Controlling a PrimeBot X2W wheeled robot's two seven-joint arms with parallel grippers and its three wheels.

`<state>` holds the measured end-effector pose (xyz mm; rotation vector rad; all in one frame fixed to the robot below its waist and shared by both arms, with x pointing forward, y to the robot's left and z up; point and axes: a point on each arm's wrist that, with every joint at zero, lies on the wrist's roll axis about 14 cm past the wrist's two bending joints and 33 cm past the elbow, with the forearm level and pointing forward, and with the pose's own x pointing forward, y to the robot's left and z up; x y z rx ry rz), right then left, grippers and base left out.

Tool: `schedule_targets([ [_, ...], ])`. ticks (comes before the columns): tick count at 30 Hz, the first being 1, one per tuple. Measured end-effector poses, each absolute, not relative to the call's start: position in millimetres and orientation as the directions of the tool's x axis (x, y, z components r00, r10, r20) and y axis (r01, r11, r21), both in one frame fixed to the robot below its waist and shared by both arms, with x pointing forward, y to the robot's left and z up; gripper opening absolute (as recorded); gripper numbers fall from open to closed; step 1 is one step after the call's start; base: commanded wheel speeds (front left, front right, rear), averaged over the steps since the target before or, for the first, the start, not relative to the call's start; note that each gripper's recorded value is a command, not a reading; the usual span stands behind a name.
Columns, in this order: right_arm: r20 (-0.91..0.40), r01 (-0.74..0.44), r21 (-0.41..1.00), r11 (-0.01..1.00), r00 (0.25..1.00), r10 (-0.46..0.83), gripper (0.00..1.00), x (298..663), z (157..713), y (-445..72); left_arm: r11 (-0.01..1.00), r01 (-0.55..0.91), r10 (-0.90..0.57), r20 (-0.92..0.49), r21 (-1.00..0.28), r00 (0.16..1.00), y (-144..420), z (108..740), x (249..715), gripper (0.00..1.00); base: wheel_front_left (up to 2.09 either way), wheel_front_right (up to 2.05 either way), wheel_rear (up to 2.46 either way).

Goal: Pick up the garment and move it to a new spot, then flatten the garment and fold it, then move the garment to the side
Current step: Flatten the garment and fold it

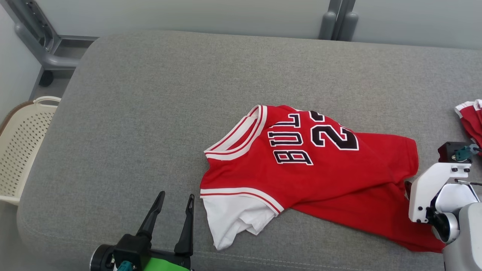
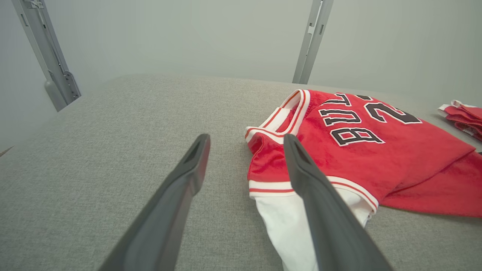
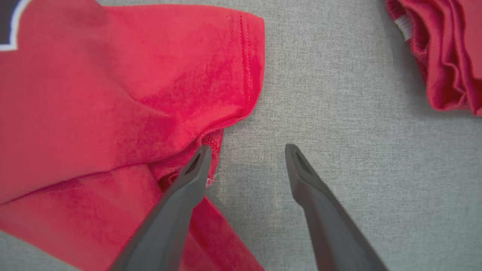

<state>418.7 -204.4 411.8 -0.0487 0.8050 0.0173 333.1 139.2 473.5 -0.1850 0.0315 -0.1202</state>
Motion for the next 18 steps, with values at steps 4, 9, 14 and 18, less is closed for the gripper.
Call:
schedule_targets([
  [4, -0.729, -0.047, -0.022, 0.999, 0.684, 0.017, 1.0, 417.4, 408.4, -196.4, 0.975, 0.119, -0.125, -0.021, -0.185, 0.992, 138.4, 473.1, 334.6, 1.0, 0.0, 0.0, 0.0],
  [9, -0.745, -0.069, -0.004, 0.998, 0.666, 0.043, 1.0, 418.3, 399.9, -184.0, 0.977, 0.113, -0.118, -0.017, -0.181, 0.993, 141.0, 474.5, 337.2, 1.0, 0.0, 0.0, 0.0],
  [14, -0.741, -0.084, 0.002, 0.996, 0.669, 0.058, 0.52, 425.3, 397.0, -174.4, 0.979, 0.098, -0.104, -0.026, -0.18, 0.994, 145.2, 472.0, 335.9, 1.0, 0.0, 0.0, 0.0],
  [18, -0.736, -0.094, 0.002, 0.996, 0.674, 0.065, 0.24, 428.7, 396.1, -170.0, 0.98, 0.09, -0.096, -0.028, -0.179, 0.995, 147.5, 471.6, 334.6, 1.0, 0.0, 0.0, 0.0],
])
